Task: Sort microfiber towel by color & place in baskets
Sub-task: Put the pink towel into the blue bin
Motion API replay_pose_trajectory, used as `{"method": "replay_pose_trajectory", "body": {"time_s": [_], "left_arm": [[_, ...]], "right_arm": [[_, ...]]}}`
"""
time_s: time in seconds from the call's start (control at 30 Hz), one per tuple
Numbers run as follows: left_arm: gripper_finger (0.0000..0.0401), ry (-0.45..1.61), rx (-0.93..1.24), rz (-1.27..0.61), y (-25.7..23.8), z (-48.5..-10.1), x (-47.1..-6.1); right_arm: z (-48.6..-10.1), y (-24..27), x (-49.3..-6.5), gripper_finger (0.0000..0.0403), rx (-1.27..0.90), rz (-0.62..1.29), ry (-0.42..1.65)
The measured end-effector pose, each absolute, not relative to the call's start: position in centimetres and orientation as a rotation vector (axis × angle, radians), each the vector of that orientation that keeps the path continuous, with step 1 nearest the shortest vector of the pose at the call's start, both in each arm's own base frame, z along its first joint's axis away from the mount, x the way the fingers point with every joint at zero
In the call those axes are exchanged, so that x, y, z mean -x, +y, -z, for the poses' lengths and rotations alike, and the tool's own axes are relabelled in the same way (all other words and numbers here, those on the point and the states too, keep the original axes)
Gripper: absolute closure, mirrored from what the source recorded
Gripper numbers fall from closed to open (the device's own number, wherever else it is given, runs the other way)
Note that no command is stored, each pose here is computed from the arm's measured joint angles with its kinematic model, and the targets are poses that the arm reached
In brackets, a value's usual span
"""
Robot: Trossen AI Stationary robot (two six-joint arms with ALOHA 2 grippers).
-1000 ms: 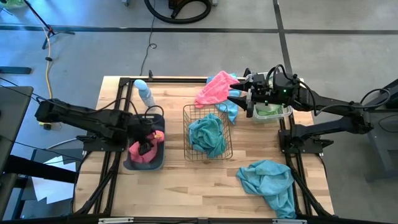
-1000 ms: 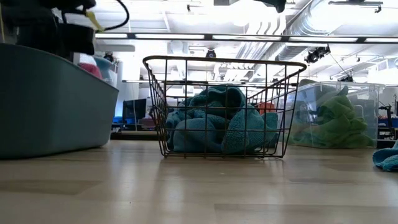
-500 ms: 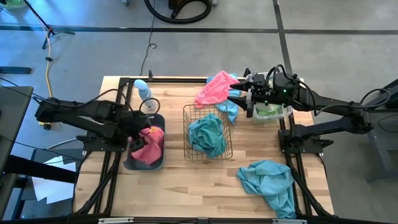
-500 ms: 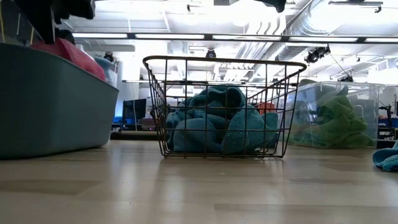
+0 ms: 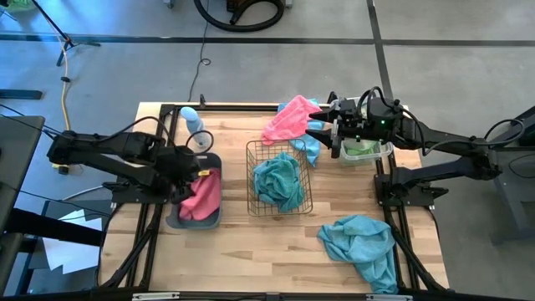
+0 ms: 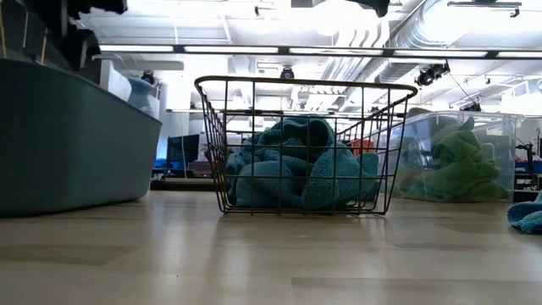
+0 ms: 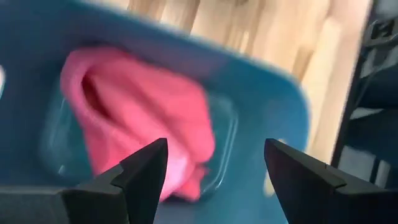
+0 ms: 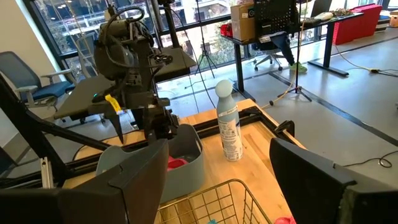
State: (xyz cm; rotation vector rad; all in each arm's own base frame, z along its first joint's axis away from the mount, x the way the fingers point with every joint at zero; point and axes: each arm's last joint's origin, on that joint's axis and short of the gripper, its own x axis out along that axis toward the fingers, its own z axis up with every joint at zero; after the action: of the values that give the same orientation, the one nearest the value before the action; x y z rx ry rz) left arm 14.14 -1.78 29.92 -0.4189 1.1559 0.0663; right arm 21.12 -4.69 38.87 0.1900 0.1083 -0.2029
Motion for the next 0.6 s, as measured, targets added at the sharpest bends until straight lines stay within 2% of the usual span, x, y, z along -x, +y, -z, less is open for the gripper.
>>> {"method": "replay_pose_trajectory", "body": {"time_s": [0.13, 0.3, 0.6], "left_arm": [[0.0148, 0.984, 0.416, -0.010, -1.9, -30.8, -15.6], [0.0148, 0.646, 0.320, 0.004, -1.6, -32.9, -17.8], [0.0148, -0.126, 0.013, -0.226, 1.1, -39.8, -19.7]], "right_arm": [[-39.0, -4.7, -21.1, 0.0126, -0.189, 0.202, 0.098], [-39.7, -4.7, -21.2, 0.0126, -0.179, 0.196, 0.024], [-41.1, -4.7, -21.1, 0.0126, -0.117, 0.186, -0.120]]}}
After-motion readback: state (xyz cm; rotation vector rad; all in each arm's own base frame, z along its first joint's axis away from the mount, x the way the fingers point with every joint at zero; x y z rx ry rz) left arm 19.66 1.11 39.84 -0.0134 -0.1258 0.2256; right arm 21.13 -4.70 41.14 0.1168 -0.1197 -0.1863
